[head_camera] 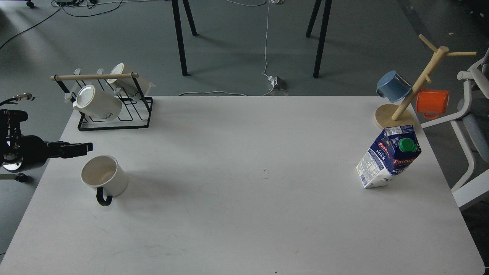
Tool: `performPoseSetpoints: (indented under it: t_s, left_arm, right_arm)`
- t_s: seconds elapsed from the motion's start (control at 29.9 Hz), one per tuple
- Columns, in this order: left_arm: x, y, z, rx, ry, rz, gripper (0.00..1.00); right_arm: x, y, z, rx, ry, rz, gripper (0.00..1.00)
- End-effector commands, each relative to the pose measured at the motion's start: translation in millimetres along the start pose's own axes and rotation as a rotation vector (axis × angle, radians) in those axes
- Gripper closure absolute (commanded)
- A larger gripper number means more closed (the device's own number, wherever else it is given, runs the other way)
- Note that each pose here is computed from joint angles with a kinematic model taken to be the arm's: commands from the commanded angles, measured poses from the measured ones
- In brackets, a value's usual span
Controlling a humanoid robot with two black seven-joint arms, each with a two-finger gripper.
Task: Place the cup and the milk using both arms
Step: 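Reach the left gripper toward the white mug with black handle, then grasp the white mug rim with the left gripper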
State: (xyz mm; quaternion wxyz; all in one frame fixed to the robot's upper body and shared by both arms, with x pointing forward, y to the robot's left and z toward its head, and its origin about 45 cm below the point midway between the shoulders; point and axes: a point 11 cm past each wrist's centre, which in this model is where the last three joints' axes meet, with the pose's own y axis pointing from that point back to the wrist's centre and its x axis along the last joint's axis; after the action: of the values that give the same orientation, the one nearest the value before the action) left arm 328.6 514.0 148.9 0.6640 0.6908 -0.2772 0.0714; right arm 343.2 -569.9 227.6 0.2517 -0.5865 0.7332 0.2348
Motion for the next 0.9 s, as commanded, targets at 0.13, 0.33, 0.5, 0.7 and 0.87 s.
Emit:
performPoseSetpoints:
  t_s: [0.13, 0.33, 0.5, 0.7, 0.87]
  left_arm:
    - [-16, -8, 15, -0.044, -0.005, -0.035, 0.01]
    - [-23, -11, 21, -0.061, -0.008, -0.047, 0.01]
    - [-36, -13, 21, -0.062, -0.001, -0.07, 0.01]
    - [-45, -26, 35, -0.09, 0.006, -0.084, 0.02]
    - [-43, -30, 41, -0.103, 0.006, -0.076, 0.14]
  right_arm:
    - [-1, 0, 4, -0.004, -0.006, -0.001, 0.01]
    - [-1, -1, 5, -0.005, -0.008, -0.002, 0.01]
    - [-1, 0, 4, -0.004, -0.006, -0.001, 0.01]
    - [0, 0, 3, -0.002, -0.007, 0.0, 0.01]
    - [4, 3, 6, -0.007, -0.007, 0.009, 0.01]
